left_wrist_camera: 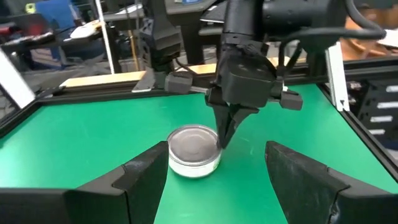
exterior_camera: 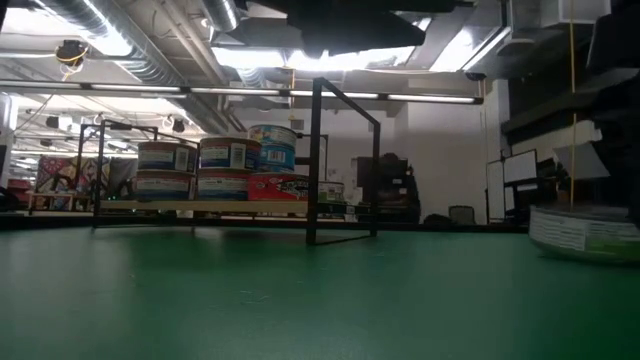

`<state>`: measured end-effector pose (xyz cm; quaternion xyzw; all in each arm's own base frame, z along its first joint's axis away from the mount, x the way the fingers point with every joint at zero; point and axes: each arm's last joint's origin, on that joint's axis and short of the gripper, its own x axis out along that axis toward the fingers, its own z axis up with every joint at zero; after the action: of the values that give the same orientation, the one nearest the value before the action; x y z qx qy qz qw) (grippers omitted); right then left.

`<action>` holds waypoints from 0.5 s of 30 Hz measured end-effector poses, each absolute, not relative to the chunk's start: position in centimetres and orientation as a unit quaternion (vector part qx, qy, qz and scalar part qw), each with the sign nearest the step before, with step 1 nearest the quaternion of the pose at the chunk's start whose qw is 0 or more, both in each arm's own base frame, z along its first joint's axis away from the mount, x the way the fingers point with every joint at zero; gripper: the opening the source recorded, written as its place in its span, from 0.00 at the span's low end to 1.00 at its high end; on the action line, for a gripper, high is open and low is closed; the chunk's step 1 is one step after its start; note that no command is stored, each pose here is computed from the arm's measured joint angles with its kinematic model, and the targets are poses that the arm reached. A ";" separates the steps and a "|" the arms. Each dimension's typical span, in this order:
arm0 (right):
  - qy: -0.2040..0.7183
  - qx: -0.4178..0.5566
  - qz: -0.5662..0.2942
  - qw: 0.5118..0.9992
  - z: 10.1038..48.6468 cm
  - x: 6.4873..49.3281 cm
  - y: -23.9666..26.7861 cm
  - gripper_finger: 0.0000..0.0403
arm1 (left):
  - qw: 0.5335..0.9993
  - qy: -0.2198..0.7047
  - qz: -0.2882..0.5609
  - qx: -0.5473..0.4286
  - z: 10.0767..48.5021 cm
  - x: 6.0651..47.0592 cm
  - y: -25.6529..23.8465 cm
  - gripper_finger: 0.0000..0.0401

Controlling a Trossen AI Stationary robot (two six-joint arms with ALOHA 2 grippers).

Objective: Stack canned seafood by type on shelf
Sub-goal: Stack the green tuna can on top of the green tuna

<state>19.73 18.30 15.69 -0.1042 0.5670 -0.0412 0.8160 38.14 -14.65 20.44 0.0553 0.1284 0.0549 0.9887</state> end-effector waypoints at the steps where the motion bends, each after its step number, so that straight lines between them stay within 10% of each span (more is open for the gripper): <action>1: 0.564 -0.099 -0.038 0.819 15.7 19.8 18.4 0.00 | 0.989 0.129 0.049 0.060 20.4 38.1 -14.7 0.65; 15: 0.548 -0.080 -0.014 0.833 15.7 20.3 19.0 0.00 | 0.987 0.131 0.031 0.087 20.4 38.1 -14.8 0.65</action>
<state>20.30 18.97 15.70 -0.0801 0.5479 -0.0135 0.8326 38.14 -14.77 20.42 0.0871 0.1309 0.0307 0.9871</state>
